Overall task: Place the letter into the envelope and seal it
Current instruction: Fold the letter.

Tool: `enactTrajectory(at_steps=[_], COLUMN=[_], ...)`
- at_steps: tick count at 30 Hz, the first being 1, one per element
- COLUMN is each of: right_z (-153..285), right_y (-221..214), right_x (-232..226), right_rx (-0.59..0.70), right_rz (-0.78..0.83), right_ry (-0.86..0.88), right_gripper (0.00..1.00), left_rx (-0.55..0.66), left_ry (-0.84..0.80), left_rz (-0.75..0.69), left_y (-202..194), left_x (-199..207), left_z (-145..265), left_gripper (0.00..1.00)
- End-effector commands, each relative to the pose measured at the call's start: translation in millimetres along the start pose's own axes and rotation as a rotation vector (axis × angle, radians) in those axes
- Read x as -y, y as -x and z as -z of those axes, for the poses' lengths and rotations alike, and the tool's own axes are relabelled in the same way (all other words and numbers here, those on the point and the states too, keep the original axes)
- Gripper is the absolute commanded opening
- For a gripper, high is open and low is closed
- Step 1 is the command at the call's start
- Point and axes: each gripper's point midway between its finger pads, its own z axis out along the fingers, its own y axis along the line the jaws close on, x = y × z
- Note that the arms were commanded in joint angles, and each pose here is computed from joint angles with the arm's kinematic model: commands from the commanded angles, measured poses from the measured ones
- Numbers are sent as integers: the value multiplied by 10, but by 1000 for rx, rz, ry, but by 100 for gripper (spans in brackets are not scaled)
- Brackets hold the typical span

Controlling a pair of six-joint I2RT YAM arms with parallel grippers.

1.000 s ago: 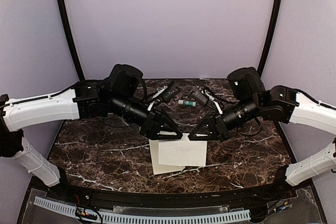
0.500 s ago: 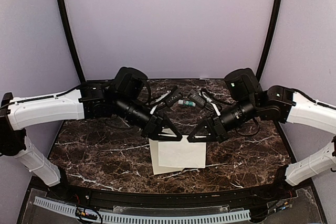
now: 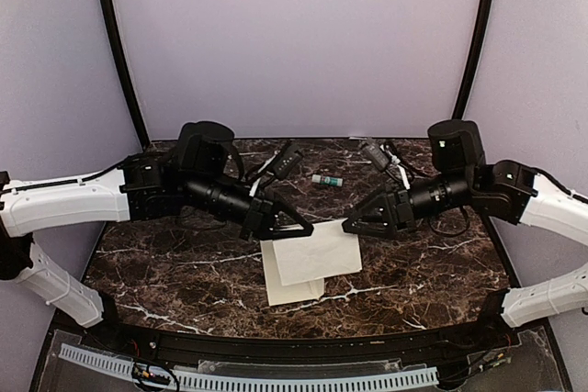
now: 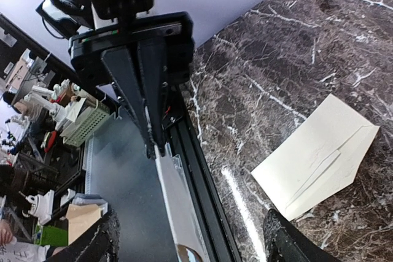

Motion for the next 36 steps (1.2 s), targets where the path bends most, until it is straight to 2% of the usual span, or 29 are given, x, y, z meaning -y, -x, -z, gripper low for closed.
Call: enactTrajectory(at_steps=[1, 3, 6, 11, 15, 24, 28, 31, 35, 36], right_z=[163, 190, 182, 232, 266, 227, 200, 214, 219, 215], right_y=[339, 363, 360, 418, 407, 397, 426, 427, 371, 360], right_x=[-46, -73, -20, -179, -218, -240, -259, -248, -219, -207], right_rx=[208, 245, 262, 305, 319, 324, 311, 315, 314, 312], right_rz=[-4, -9, -29, -27, -30, -45, -48, -48, -55, -58], right_ry=[38, 63, 51, 139, 157, 207, 220, 204, 192, 189], right_gripper=[85, 90, 92, 92, 87, 51, 27, 2, 0, 0], left_rx=[223, 249, 267, 266, 268, 249, 250, 241, 236, 237], left_ry=[-35, -31, -40, -35, -41, -81, -83, -85, -89, -87], left_rz=[-45, -35, -29, -19, -17, -15, -16, -8, 4, 7], left_y=[381, 384, 399, 407, 407, 388, 355, 333, 314, 316], left_x=[212, 200, 222, 217, 223, 272, 257, 232, 228, 226], left_z=[204, 227, 250, 252, 249, 220, 212, 180, 169, 172], left_gripper=[0, 0, 0, 0, 0, 0, 0, 0, 1, 9])
